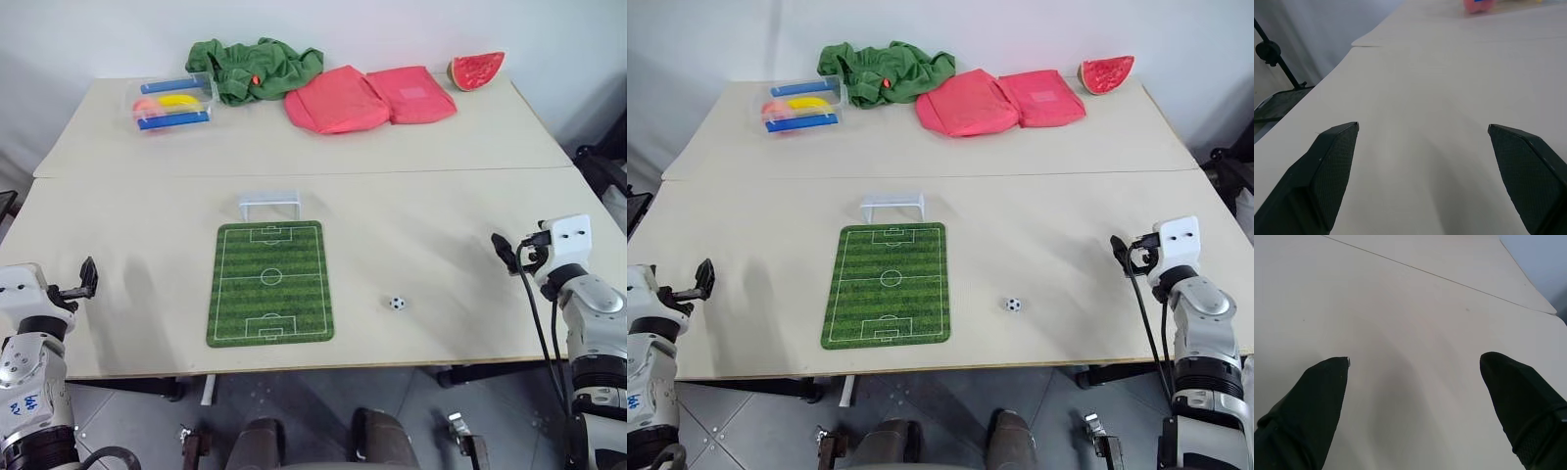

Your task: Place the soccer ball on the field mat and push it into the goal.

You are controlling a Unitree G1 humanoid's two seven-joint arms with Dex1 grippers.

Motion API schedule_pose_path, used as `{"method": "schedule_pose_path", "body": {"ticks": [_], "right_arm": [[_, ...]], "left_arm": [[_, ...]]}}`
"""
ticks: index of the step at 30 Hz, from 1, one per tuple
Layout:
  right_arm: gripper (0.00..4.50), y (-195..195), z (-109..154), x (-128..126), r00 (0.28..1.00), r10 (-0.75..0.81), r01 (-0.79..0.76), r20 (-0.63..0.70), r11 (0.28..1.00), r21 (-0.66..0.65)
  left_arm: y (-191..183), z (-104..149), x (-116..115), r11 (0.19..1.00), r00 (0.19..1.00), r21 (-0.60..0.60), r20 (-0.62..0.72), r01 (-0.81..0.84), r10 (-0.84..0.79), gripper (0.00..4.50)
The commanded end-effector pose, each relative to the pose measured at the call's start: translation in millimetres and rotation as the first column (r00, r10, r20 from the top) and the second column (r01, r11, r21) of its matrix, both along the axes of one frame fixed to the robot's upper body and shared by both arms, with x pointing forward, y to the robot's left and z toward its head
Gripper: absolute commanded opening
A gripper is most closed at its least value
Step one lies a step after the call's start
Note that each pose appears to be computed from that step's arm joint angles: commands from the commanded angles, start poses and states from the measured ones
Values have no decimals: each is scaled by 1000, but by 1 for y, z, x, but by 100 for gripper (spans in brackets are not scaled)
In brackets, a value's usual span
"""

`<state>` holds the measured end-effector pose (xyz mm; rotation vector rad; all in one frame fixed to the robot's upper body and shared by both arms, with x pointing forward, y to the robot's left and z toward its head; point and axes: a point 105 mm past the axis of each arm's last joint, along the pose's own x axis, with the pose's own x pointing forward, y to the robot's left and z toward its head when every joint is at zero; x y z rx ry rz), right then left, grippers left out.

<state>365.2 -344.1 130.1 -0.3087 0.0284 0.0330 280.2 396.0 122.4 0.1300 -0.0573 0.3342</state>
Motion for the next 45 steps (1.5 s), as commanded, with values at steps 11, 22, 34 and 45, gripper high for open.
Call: {"method": "schedule_pose_path", "body": {"ticks": [11,22,34,45], "right_arm": [[449,46,59,-10,970,240,-237,43,970,-55],[449,144,49,-47,650,702,-755,-293,639,-144],[449,176,-2,-77,313,820,-939,-479,342,-27],[386,181,-35,-60,281,812,-951,-511,307,-35]], "left_arm": [[-29,21,10,955,956,50,-57,291,-288,450],[-78,19,3,685,699,145,-201,714,-686,450],[-109,16,-17,521,542,160,-147,838,-827,450],[-106,17,-21,565,585,159,-146,810,-798,450]]}}
